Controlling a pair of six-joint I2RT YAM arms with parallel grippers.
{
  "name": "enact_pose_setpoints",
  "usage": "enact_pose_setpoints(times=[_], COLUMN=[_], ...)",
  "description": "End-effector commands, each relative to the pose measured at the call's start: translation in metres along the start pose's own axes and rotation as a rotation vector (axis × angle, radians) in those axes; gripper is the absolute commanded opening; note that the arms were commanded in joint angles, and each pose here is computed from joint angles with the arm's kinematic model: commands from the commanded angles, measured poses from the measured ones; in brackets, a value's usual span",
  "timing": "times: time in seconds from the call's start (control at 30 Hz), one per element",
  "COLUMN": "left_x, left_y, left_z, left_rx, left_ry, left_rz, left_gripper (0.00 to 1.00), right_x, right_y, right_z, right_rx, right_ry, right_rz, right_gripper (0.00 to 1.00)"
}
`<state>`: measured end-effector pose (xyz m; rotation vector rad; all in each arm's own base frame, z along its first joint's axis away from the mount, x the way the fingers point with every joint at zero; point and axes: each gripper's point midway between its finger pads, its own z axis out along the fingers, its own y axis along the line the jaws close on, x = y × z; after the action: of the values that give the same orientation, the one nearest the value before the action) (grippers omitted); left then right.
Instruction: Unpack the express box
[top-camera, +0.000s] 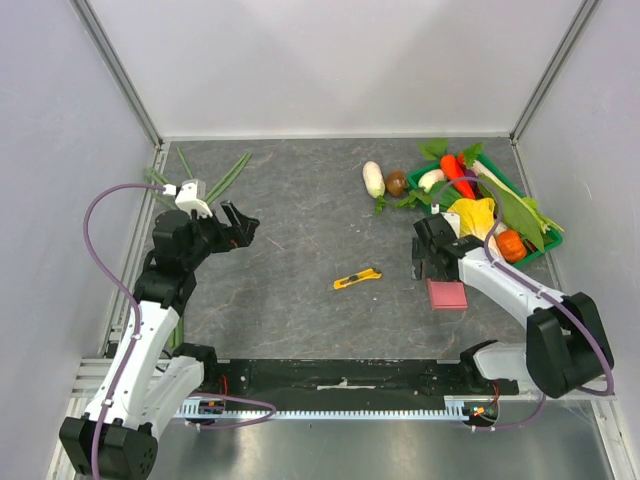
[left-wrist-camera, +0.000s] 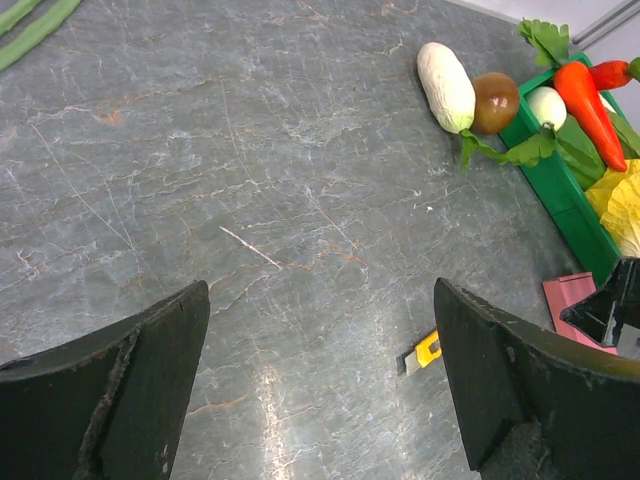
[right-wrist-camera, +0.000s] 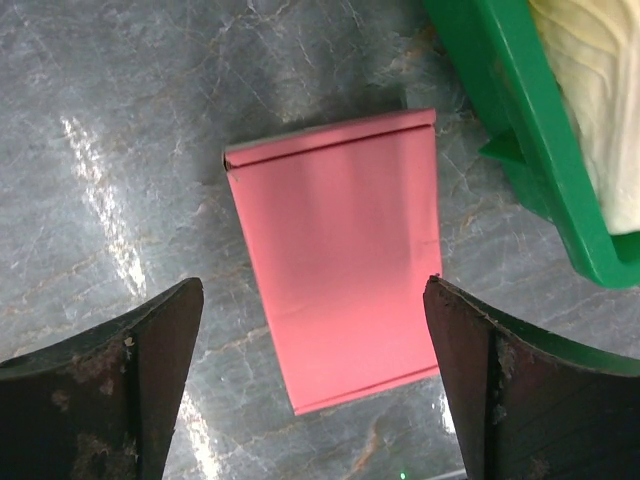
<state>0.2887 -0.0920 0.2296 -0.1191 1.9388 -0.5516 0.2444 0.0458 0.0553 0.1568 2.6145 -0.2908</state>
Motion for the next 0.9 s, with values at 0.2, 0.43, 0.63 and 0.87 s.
enact_pose_setpoints(times=[0.2, 0.43, 0.63, 0.87], left_x=[-0.030, -0.029, -0.029, -0.030], left_y=[-0.013, -0.013, -0.013, -0.013], left_z=[0.001, 0.003, 0.005, 0.004], left_rx=[0.042, 0.042, 0.043, 0.038], left_ry=[-0.069, -0.065, -0.062, -0.061], left_rz=[0.037, 0.037, 0.030, 0.027], left_gripper=[0.98, 0.97, 0.98, 0.97], right_x=[-0.008, -0.007, 0.006, 0.016], right_y=[-0.006, -0.013, 0.003, 0.031], right_z=[0.023, 0.029, 0.037, 0.029], right_rx=[-0.017, -0.012, -0.098, -0.216], right_ry=[0.015, 0.030, 0.117, 0.164], right_rz=[0.037, 0.056, 0.038, 0.086], right_gripper=[0.98, 0.98, 0.98, 0.98])
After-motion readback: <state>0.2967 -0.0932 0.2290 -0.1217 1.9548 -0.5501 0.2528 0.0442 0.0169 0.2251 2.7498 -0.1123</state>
